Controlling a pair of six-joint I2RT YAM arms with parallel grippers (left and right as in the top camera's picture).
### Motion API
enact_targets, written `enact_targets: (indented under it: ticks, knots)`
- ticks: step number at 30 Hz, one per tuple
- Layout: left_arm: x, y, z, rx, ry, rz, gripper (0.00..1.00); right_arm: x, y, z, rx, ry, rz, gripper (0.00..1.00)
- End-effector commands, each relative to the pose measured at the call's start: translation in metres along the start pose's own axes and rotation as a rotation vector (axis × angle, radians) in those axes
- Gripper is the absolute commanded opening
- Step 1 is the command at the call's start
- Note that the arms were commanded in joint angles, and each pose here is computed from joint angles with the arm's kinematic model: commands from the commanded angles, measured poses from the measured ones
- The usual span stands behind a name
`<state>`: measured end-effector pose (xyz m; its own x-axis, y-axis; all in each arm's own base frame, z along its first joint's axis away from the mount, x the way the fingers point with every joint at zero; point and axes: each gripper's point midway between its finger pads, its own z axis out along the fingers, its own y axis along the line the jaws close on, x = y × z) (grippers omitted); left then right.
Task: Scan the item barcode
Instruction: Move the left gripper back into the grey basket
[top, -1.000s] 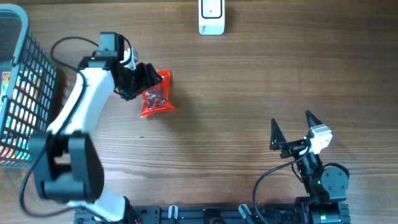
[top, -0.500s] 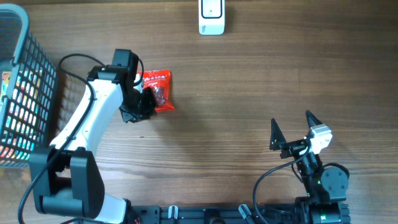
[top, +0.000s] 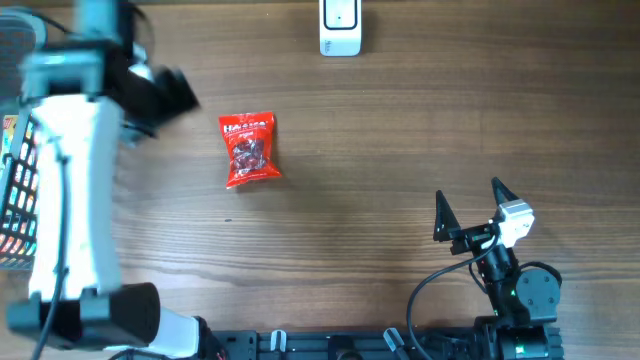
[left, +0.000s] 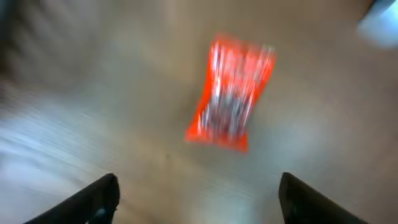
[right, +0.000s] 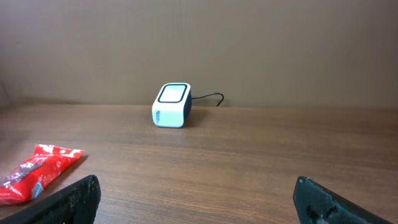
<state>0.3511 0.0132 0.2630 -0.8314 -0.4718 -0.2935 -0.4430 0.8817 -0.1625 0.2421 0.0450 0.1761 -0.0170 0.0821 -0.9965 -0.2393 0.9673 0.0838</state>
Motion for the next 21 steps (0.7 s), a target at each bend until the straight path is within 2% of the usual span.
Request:
enact_targets:
  ticks: [1,5,8,14,21]
  knots:
    - [-0.062,0.042,-0.085,-0.109,-0.34,-0.091,1.0,-0.002,-0.001,0.0,0.008,-0.011,-0.008,1.0]
    - [-0.095,0.087,-0.132,-0.207,-0.545,-0.211,1.0,-0.002,-0.001,0.0,0.009,-0.011,-0.007,1.0]
    - [-0.105,0.12,-0.138,-0.285,-0.585,-0.286,1.0,-0.002,-0.001,0.0,0.008,-0.011,-0.008,1.0]
    - [-0.115,0.194,-0.122,-0.463,-0.54,-0.427,1.0,-0.002,-0.001,0.0,0.008,-0.011,-0.008,1.0]
    - [-0.122,0.243,-0.06,-0.428,-0.369,-0.527,1.0,-0.002,-0.001,0.0,0.008,-0.011,-0.008,1.0]
